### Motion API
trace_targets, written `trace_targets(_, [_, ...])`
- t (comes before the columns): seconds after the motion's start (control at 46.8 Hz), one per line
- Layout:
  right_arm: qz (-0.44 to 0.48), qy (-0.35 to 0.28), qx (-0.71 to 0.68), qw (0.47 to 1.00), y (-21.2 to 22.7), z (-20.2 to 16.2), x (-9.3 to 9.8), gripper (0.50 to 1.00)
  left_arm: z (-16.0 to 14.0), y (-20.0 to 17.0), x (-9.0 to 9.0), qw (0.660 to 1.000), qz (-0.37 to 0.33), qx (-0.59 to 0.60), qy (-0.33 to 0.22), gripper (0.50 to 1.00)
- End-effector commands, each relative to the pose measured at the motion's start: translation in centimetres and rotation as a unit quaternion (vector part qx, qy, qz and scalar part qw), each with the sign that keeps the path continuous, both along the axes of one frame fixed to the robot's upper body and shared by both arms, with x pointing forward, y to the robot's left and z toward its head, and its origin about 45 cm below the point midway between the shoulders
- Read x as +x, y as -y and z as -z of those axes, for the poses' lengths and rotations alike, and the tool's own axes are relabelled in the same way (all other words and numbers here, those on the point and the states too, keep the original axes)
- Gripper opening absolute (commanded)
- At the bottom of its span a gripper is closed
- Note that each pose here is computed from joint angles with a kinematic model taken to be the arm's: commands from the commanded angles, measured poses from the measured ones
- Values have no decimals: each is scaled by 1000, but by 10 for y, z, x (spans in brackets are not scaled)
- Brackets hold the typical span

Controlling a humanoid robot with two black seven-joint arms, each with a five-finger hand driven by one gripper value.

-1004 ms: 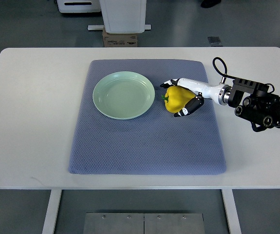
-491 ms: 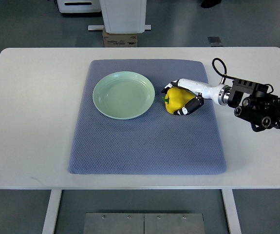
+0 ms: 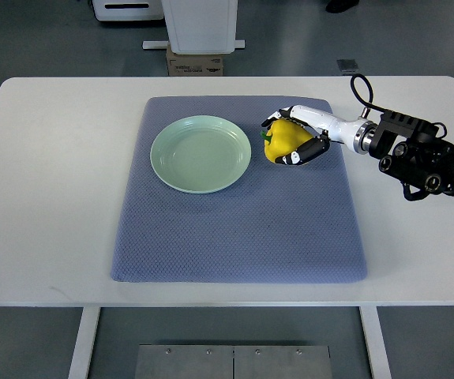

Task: Place yellow pepper on plate with right hand
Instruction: 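Lift the pepper with the right hand and carry it over the plate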

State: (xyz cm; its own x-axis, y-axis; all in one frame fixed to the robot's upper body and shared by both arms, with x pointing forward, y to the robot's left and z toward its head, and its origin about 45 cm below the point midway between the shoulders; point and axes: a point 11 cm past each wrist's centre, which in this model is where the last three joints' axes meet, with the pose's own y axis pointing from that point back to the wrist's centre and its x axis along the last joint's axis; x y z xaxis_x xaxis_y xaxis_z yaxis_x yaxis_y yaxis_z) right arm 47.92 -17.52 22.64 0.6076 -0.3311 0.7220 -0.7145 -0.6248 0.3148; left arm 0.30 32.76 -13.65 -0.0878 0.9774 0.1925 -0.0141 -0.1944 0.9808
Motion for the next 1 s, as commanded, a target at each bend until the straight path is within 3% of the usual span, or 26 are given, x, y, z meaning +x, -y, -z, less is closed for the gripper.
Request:
trace_targets(0.0, [6,4,14,1000,-4,-9,3,500,0,0,0,1000,0,0,0,1000])
trace_targets(0.299, [-1,14,27,1000,-44,-38,12,500,0,0,1,1000,0,0,0,1000])
trace_targets(0.705, [-33,-4,29,999,-119,-41,-2,500,0,0,1,1000,0,0,0,1000])
trace_targets(0.982, [-27,-4,21,999,-118,-43,-1,500,0,0,1,1000,0,0,0,1000])
